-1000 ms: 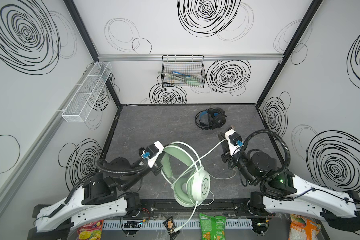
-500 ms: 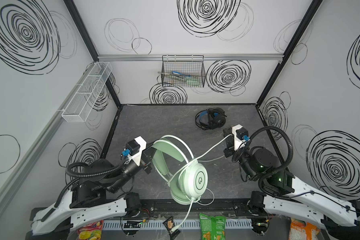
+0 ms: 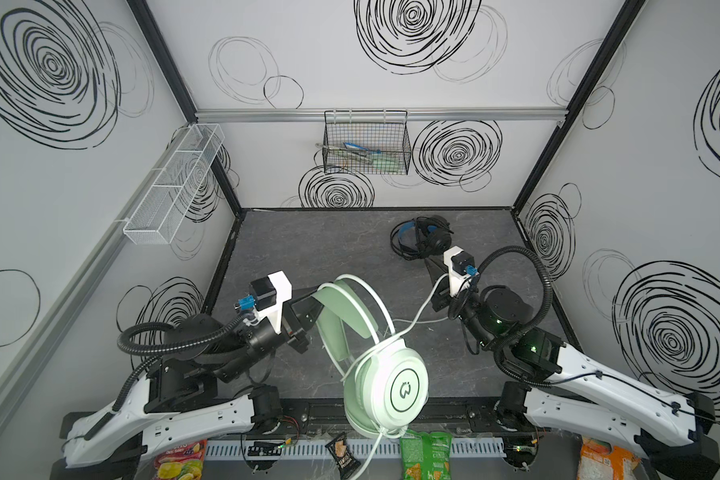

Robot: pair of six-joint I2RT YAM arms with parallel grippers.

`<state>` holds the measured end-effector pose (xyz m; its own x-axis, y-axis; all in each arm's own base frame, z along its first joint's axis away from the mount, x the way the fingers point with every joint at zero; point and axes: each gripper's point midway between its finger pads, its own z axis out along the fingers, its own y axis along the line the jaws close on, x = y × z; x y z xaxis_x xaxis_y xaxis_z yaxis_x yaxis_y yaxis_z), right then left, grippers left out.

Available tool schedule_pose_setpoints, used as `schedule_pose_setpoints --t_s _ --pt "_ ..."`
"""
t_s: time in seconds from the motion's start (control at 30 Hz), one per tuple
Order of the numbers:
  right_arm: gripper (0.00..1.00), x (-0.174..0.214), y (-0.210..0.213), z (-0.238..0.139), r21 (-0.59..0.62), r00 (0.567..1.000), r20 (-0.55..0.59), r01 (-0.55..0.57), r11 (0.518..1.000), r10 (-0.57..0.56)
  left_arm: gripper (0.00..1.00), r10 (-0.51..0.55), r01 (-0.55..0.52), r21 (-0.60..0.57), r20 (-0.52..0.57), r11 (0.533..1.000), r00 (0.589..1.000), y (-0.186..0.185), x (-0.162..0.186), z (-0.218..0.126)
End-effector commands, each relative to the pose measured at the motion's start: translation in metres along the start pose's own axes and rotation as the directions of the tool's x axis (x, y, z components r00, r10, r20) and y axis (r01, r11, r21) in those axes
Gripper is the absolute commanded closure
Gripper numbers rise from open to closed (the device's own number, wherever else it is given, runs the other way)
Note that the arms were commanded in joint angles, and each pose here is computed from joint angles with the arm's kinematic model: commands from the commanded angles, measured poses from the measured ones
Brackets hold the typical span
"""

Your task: Wrap the headphones

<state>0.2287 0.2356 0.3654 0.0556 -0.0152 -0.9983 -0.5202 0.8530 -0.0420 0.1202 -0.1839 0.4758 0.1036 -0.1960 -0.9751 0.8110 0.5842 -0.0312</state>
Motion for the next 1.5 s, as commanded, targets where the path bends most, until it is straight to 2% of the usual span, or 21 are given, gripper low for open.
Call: schedule_pose_setpoints --t_s 0.0,0.3,0.43,0.53,0.9,0.97,1.0,1.1,1.27,1.47 --pt "0.85 -0.012 0.013 0.005 -0.070 0.994 0.082 -0.064 0.995 0.070 1.00 -0.160 0.151 0.054 0.309 0.987 0.938 0.002 -0.088 -0.019" --pt "0.85 0.007 0.044 0.029 -0.168 0.991 0.072 -0.099 0.981 0.112 1.00 -0.267 0.257 0.089 0.486 0.962 0.832 0.008 -0.130 -0.016" --pt "0.86 0.015 0.062 0.039 -0.232 0.990 0.047 -0.120 0.965 0.134 1.00 -0.361 0.369 0.102 0.553 0.924 0.751 0.019 -0.143 -0.013" --pt "0.88 0.023 0.073 0.043 -0.269 0.987 0.023 -0.147 0.952 0.159 1.00 -0.375 0.414 0.067 0.574 0.908 0.728 0.028 -0.148 -0.006" --pt "0.90 0.062 0.092 0.047 -0.293 0.980 -0.065 -0.198 0.935 0.187 1.00 -0.219 0.453 -0.265 0.604 0.851 0.766 0.072 -0.137 0.008" --pt "0.91 0.068 0.099 0.048 -0.301 0.978 -0.086 -0.209 0.930 0.192 1.00 -0.173 0.433 -0.329 0.594 0.839 0.786 0.077 -0.134 0.011" --pt "0.91 0.071 0.103 0.048 -0.306 0.976 -0.095 -0.214 0.927 0.194 1.00 -0.156 0.438 -0.347 0.608 0.829 0.778 0.080 -0.138 0.010" --pt "0.93 0.080 0.116 0.046 -0.319 0.973 -0.127 -0.224 0.921 0.193 1.00 -0.064 0.391 -0.454 0.584 0.800 0.809 0.089 -0.135 0.011" --pt "0.95 0.091 0.134 0.039 -0.338 0.970 -0.166 -0.225 0.914 0.177 1.00 0.099 0.292 -0.625 0.513 0.724 0.853 0.104 -0.133 0.004" --pt "0.98 0.101 0.147 0.031 -0.351 0.964 -0.205 -0.234 0.907 0.169 1.00 0.253 0.184 -0.774 0.408 0.606 0.877 0.125 -0.132 -0.006"
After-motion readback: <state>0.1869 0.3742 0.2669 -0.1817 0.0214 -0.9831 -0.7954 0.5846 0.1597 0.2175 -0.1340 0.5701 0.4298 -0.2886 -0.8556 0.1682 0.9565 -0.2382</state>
